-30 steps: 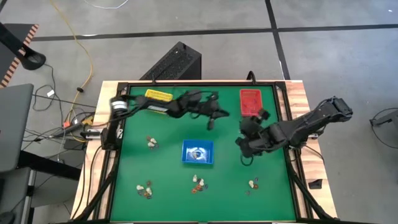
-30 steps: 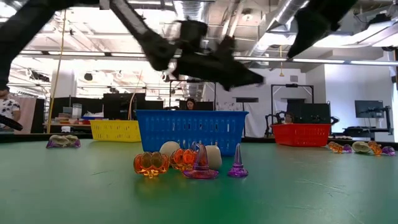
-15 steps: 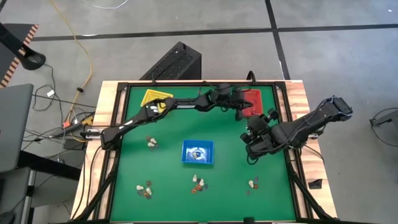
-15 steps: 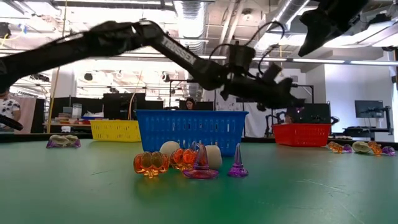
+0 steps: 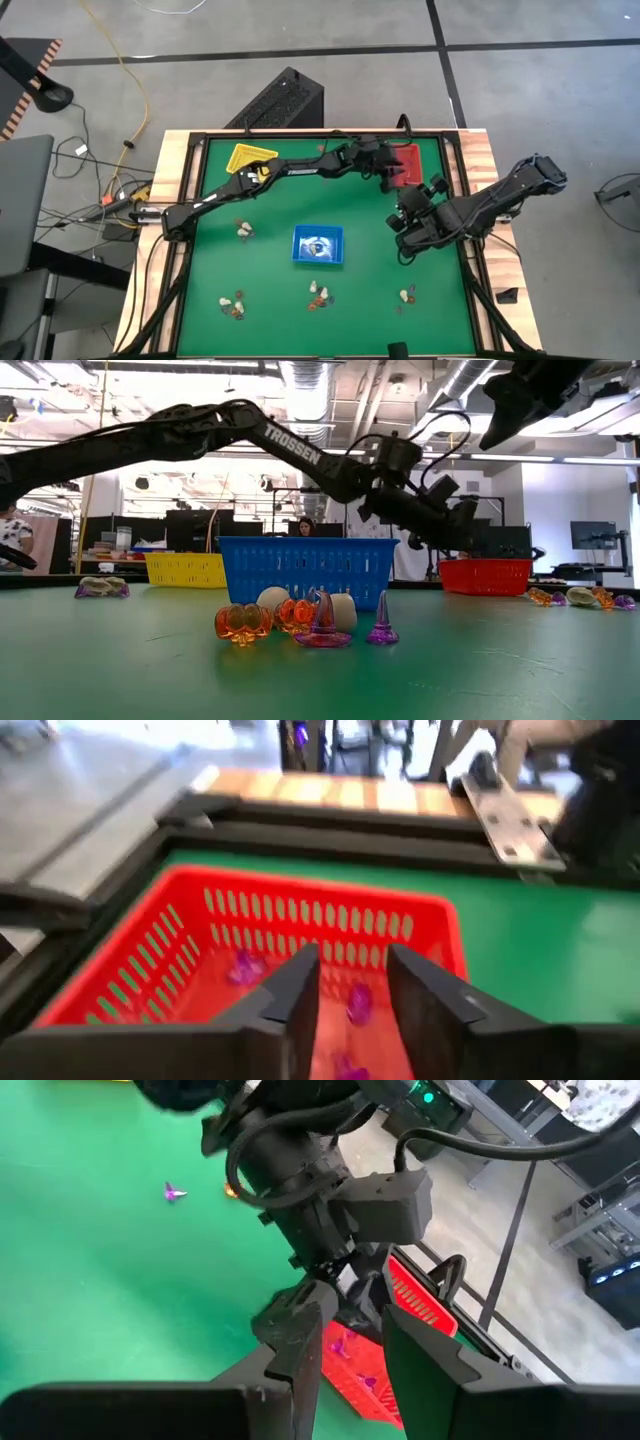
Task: Sort Halloween decoration
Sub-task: Put the orange pumpkin toy into the yellow bin
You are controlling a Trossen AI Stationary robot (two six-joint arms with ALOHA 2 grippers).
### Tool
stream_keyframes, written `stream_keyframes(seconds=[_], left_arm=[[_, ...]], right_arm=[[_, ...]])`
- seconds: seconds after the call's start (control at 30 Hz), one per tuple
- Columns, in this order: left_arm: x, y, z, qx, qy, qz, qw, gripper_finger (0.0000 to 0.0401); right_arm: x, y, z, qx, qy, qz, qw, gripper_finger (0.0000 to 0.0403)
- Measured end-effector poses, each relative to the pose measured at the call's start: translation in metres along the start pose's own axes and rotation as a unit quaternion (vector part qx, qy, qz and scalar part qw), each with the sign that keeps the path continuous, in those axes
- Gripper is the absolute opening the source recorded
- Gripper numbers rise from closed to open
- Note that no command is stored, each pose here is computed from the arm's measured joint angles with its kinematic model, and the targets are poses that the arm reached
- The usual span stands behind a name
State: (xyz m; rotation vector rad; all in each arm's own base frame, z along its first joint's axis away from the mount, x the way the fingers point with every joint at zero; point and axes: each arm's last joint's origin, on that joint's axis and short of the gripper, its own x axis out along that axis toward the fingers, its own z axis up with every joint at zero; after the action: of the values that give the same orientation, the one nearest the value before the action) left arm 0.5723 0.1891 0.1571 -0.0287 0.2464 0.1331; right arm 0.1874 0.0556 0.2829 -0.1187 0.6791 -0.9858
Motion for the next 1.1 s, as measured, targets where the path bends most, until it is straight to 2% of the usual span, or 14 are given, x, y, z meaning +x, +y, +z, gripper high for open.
stream_keyframes(seconds=[0.07,0.13,0.23,0.3,0.4,0.5,0.57,0.63,0.73,0.8,0.9,1.0,1.1], left_arm=[[-0.007,0.003,0.008,0.011,0.04,0.004,0.999,0.0129],[-0.021,0.007,0.024,0.022,0.087,0.031,0.995,0.0136],[-0.056,0.01,0.057,0.063,0.174,0.079,0.979,0.0139],[-0.091,0.008,0.089,0.094,0.23,0.12,0.961,0.0139],[-0.146,-0.001,0.129,0.13,0.306,0.194,0.923,0.0139],[-0.185,-0.007,0.141,0.141,0.386,0.228,0.883,0.0139],[-0.204,-0.007,0.146,0.133,0.415,0.223,0.872,0.0139],[-0.232,-0.006,0.158,0.111,0.422,0.21,0.875,0.0139],[-0.271,-0.008,0.168,0.072,0.409,0.182,0.891,0.0139],[-0.281,-0.011,0.155,0.047,0.397,0.174,0.9,0.0139],[-0.29,-0.033,0.124,0.047,0.36,0.159,0.918,0.0139],[-0.313,-0.06,0.099,0.064,0.285,0.141,0.946,0.0139],[-0.335,-0.079,0.071,0.071,0.216,0.135,0.965,0.0139]], right_arm=[[-0.001,0.001,-0.001,0.004,0.007,0.006,1.0,0.0137],[-0.001,0.001,-0.001,0.004,0.012,0.011,1.0,0.0137],[-0.002,0.003,-0.002,0.008,0.017,0.019,1.0,0.0137],[-0.002,0.004,-0.001,0.015,0.021,0.025,0.999,0.0137],[-0.001,0.006,-0.001,0.025,0.041,0.041,0.998,0.0137],[0.001,0.01,0.0,0.039,0.078,0.071,0.994,0.0136],[0.002,0.013,0.001,0.056,0.106,0.095,0.988,0.0136],[0.004,0.017,0.001,0.076,0.13,0.119,0.981,0.0136],[0.006,0.027,-0.006,0.085,0.16,0.137,0.974,0.0136],[0.011,0.032,-0.016,0.082,0.197,0.139,0.967,0.0136],[0.024,0.036,-0.031,0.091,0.26,0.122,0.954,0.0136],[0.04,0.037,-0.042,0.096,0.32,0.109,0.936,0.0136],[0.055,0.035,-0.045,0.104,0.364,0.106,0.919,0.0136]])
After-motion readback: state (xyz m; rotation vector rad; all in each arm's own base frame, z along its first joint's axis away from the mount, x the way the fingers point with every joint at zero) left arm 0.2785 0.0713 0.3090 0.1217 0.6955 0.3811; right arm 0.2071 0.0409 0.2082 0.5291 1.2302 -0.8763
